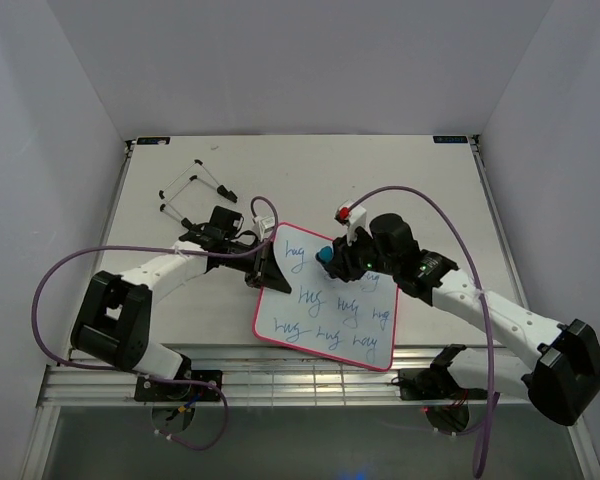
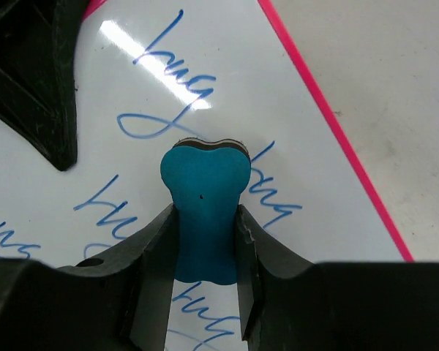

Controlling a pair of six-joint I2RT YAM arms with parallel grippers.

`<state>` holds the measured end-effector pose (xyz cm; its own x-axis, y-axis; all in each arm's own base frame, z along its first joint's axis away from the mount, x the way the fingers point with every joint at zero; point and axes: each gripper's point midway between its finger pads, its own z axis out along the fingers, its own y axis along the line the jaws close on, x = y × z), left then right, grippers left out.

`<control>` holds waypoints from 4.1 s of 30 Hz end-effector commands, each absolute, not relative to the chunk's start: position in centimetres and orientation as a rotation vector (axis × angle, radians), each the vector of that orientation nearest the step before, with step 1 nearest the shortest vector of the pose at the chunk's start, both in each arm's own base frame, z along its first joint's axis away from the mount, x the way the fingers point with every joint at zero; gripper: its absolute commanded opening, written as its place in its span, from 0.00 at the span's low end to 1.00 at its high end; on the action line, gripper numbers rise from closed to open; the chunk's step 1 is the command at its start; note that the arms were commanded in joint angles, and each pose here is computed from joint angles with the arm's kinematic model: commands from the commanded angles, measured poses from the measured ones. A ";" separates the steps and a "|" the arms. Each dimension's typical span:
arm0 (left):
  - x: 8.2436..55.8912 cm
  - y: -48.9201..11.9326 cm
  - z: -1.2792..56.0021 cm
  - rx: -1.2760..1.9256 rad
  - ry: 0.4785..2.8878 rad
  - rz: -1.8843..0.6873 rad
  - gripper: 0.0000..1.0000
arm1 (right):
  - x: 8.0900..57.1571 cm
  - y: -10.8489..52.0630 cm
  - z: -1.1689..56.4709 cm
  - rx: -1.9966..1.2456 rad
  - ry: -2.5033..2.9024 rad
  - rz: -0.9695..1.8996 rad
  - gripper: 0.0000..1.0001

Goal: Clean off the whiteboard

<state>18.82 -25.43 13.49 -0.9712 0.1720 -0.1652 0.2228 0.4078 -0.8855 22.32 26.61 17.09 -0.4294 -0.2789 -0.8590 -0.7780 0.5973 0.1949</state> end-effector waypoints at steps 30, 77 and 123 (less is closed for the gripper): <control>20.1 -24.9 12.0 0.412 2.494 -1.493 0.00 | 22.5 35.1 17.0 -1.036 2.083 0.626 0.55; 20.5 -24.8 12.6 0.423 2.464 -1.471 0.00 | 22.2 38.9 15.1 -1.116 2.270 0.727 0.22; 22.0 -23.8 13.2 0.362 2.431 -1.393 0.00 | 19.7 28.0 6.8 -0.874 2.526 0.499 0.18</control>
